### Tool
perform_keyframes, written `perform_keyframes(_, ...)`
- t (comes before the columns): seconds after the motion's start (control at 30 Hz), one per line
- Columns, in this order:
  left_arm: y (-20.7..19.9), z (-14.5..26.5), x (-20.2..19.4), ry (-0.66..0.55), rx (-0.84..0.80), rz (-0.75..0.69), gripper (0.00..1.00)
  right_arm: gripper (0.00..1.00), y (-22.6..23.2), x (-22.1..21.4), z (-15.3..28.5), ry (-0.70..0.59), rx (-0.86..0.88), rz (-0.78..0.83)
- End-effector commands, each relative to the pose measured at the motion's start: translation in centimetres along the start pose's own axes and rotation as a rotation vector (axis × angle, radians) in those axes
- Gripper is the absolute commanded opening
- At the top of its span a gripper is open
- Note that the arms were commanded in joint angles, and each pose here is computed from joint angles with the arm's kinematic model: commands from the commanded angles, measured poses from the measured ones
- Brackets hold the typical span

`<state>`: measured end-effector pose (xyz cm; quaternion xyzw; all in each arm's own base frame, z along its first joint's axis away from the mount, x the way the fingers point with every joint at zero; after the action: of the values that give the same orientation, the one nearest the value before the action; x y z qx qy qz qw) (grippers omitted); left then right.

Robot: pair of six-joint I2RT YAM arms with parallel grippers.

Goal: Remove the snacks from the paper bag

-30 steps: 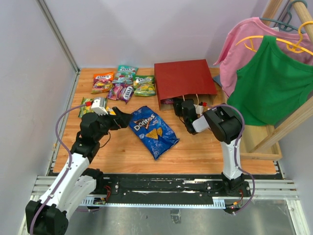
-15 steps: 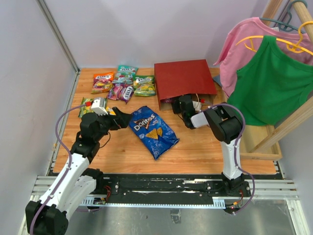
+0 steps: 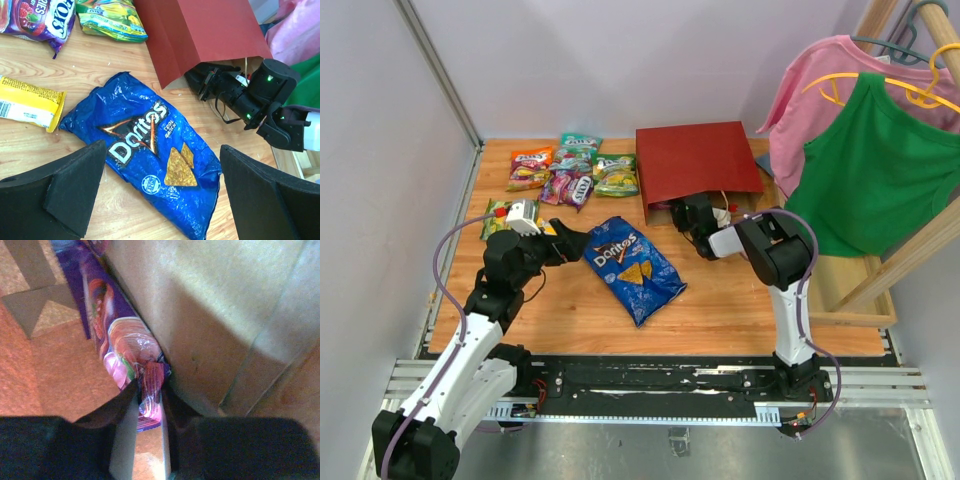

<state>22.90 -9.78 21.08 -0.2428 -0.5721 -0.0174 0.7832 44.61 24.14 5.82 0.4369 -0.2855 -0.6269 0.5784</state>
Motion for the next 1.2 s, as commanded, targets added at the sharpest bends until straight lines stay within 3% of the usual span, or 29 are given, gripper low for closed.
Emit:
perform_keyframes(0.0,-0.3,0.2,1.5,-0.045,-0.003,-0.026,1.0,0.14,-2.5,2.1,-1.2,-0.045,-0.077,0.018)
perform_keyframes(0.07,-0.3,0.2,1.5,-0.044,-0.002,-0.026,1.0,0.02,-2.5,2.4,-1.1,-0.039,-0.079,0.025)
perform_keyframes(0.1,-0.3,0.1,1.5,-0.044,-0.002,-0.026,1.0,0.01,-2.5,2.5,-1.1,-0.035,-0.078,0.028)
perform_keyframes(0.5,-0.2,0.2,1.6,-0.045,0.01,-0.032,1.0,0.01,-0.2,3.7,4.7,0.065,0.038,0.096)
perform_keyframes(0.83,0.1,0.1,1.5,-0.046,0.031,-0.036,1.0,0.01,0.8,1.4,8.9,0.449,0.066,0.207)
perform_keyframes(1.17,0.2,0.1,1.6,-0.048,0.032,-0.036,1.0,0.01,-1.2,2.2,12.6,0.462,0.073,0.185)
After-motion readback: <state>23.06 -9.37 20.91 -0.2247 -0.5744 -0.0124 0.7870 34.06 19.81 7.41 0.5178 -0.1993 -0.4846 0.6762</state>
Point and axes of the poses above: each gripper's point midway between its finger pads, its own z axis back along the fingers, its own y axis along the line the jaws close on, x = y × z, the point moved 6 cm from there along z, back along the fingers, and after that the axes turned 12 degrees about -z, right-handed, at the moved point
